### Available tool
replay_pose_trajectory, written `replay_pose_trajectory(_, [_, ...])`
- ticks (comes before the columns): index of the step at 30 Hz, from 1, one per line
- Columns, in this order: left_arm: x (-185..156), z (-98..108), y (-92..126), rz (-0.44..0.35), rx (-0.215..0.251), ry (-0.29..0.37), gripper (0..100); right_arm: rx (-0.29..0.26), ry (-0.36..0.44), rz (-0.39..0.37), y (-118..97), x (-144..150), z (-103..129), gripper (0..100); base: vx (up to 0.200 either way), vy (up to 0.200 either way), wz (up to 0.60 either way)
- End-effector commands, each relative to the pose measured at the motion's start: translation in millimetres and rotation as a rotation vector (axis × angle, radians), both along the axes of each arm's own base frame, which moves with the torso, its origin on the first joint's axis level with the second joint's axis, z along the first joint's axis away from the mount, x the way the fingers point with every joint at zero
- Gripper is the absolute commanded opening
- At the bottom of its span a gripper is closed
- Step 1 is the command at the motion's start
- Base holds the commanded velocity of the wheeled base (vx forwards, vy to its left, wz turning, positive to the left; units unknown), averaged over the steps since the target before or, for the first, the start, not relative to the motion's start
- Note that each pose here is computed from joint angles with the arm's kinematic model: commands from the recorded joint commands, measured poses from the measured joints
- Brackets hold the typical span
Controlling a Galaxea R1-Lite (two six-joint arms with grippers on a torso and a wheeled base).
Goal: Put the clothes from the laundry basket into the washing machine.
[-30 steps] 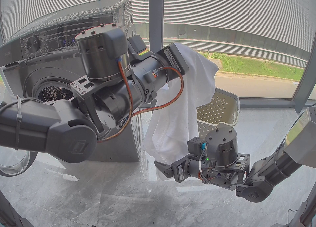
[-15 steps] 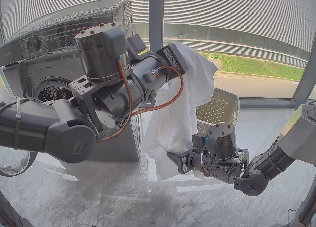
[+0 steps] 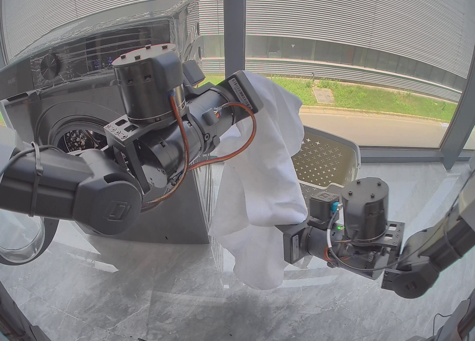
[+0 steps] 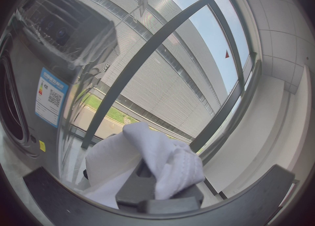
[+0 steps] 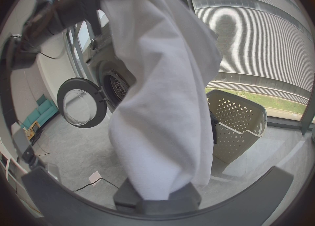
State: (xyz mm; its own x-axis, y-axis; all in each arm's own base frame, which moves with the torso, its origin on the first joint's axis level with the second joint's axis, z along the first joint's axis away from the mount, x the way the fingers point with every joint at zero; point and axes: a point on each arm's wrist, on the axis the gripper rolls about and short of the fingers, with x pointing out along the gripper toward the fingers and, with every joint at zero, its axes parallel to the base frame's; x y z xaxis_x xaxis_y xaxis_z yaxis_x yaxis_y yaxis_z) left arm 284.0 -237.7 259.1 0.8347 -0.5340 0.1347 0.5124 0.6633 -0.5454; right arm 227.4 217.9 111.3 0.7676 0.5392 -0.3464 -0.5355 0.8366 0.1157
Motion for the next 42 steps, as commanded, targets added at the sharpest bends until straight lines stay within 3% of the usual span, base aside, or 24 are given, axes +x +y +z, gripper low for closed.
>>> replay_pose_trajectory(1, [21, -23, 16, 0.083, 0.041, 0.054, 0, 0.049, -0.056, 0.082, -23, -46, 30, 0, 0.000, 0.000, 0.00])
replay_pose_trajectory(6, [14, -34, 23, 0.087, 0.070, 0.088, 0, 0.116, -0.090, 0.196, -33, -60, 49, 0, 0.000, 0.000, 0.00])
replay_pose_trajectory(13, [-13, -24, 40, 0.071, 0.071, 0.085, 0, 0.170, -0.153, 0.168, -51, -58, 69, 0, 0.000, 0.000, 0.00])
replay_pose_trajectory(19, [-34, -28, 52, 0.011, 0.099, 0.097, 0, 0.198, -0.202, 0.208, -60, -61, 82, 0, 0.000, 0.000, 0.00])
replay_pose_trajectory(20, [-36, -29, 53, 0.004, 0.101, 0.098, 100, 0.200, -0.202, 0.214, -61, -60, 82, 0, 0.000, 0.000, 0.00])
replay_pose_trajectory(23, [-44, -30, 54, -0.022, 0.104, 0.101, 100, 0.216, -0.210, 0.252, -59, -60, 87, 0, 0.000, 0.000, 0.00])
replay_pose_trajectory(26, [-62, -43, 69, -0.097, 0.137, 0.117, 100, 0.260, -0.238, 0.335, -60, -62, 99, 0, 0.000, 0.000, 0.00])
replay_pose_trajectory(28, [-72, -50, 77, -0.129, 0.165, 0.107, 100, 0.270, -0.248, 0.352, -62, -63, 103, 0, 0.000, 0.000, 0.00])
replay_pose_trajectory(32, [-99, -73, 102, -0.232, 0.282, 0.064, 100, 0.298, -0.244, 0.389, -70, -62, 107, 0, 0.000, 0.000, 0.00])
replay_pose_trajectory(34, [-118, -87, 120, -0.341, 0.357, 0.033, 100, 0.348, -0.233, 0.453, -75, -64, 115, 0, 0.000, 0.000, 0.00])
replay_pose_trajectory(35, [-120, -88, 122, -0.350, 0.363, 0.027, 100, 0.355, -0.232, 0.460, -75, -64, 116, 0, 0.000, 0.000, 0.00])
replay_pose_trajectory(40, [-137, -107, 130, -0.580, 0.487, -0.094, 100, 0.433, -0.167, 0.558, -80, -72, 122, 0, 0.000, 0.000, 0.00])
replay_pose_trajectory(42, [-135, -109, 131, -0.594, 0.510, -0.118, 100, 0.435, -0.162, 0.574, -79, -73, 122, 0, 0.000, 0.000, 0.00])
